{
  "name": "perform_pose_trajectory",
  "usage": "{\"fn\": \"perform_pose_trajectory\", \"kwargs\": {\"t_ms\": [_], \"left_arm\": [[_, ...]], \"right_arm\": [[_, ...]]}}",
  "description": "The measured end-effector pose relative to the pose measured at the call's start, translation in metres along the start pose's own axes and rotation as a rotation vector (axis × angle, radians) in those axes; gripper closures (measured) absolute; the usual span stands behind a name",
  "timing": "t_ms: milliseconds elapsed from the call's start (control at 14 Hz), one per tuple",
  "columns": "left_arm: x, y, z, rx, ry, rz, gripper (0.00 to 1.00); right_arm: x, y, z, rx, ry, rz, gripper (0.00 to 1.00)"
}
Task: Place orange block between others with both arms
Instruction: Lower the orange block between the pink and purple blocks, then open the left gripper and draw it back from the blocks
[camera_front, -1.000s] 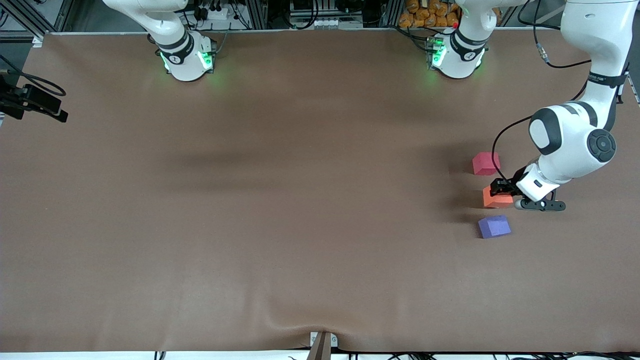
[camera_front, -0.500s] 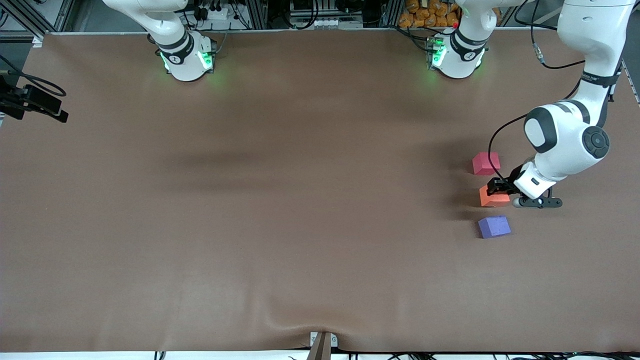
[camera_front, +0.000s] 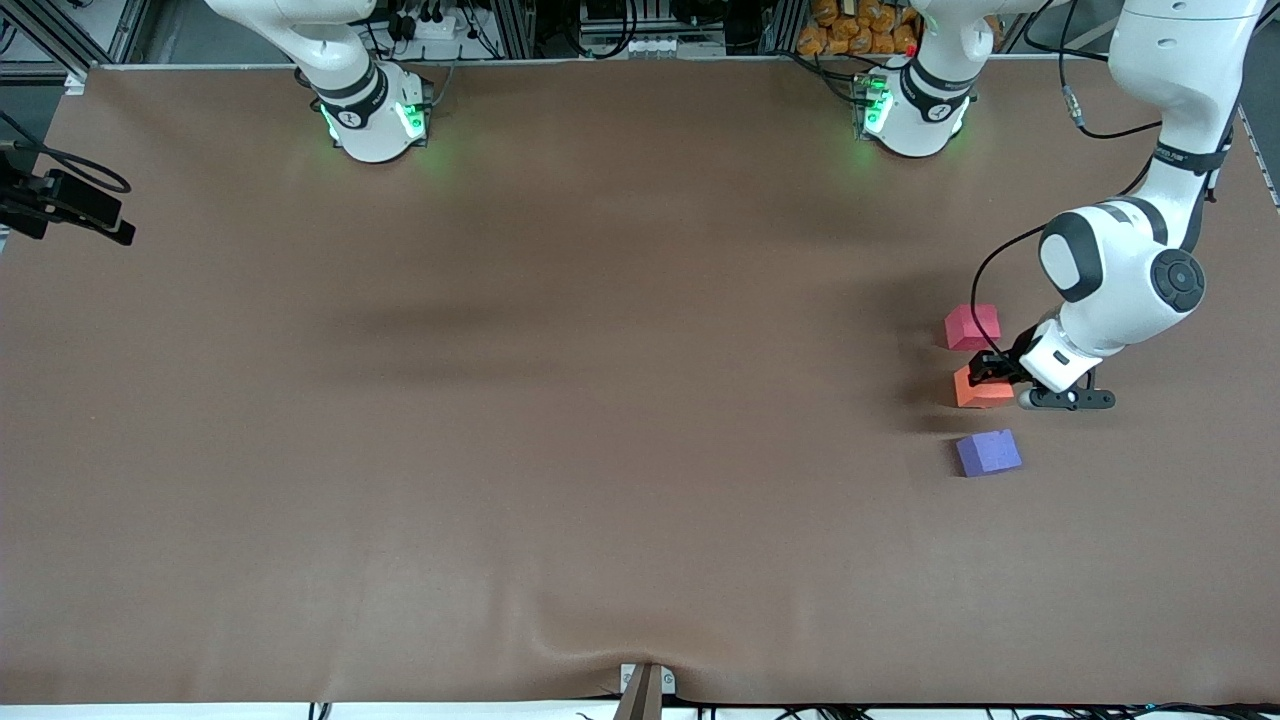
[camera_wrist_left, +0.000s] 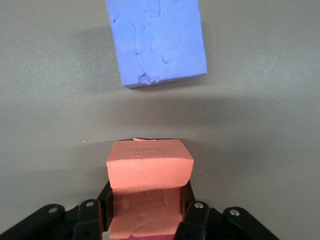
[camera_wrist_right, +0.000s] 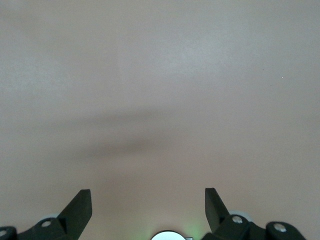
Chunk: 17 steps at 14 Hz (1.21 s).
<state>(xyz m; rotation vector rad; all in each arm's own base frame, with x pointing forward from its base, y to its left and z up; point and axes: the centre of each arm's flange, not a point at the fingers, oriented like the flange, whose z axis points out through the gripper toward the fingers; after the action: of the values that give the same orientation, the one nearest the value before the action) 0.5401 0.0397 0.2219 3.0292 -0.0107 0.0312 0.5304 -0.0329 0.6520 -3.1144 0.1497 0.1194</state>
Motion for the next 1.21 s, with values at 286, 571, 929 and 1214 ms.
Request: {"fn": "perform_pose_trajectory", "kwargs": {"t_ms": [286, 571, 929, 1214], "left_arm": [[-0.002, -0.001, 0.007, 0.003, -0.002, -0.002, 0.46], [-0.001, 0.000, 0.009, 0.004, 0.001, 0.000, 0.25], [0.014, 0.003, -0.005, 0.002, 0.033, 0.000, 0.00], [0.042, 0.016, -0.066, -0.042, -0.004, -0.023, 0.00]], "right_arm": [[0.000, 0.000, 0.000, 0.000, 0.000, 0.000, 0.00], [0.000, 0.000, 0.000, 0.000, 0.000, 0.000, 0.00], [0.000, 0.000, 0.000, 0.000, 0.000, 0.000, 0.00], [0.000, 0.000, 0.000, 0.000, 0.000, 0.000, 0.00]]}}
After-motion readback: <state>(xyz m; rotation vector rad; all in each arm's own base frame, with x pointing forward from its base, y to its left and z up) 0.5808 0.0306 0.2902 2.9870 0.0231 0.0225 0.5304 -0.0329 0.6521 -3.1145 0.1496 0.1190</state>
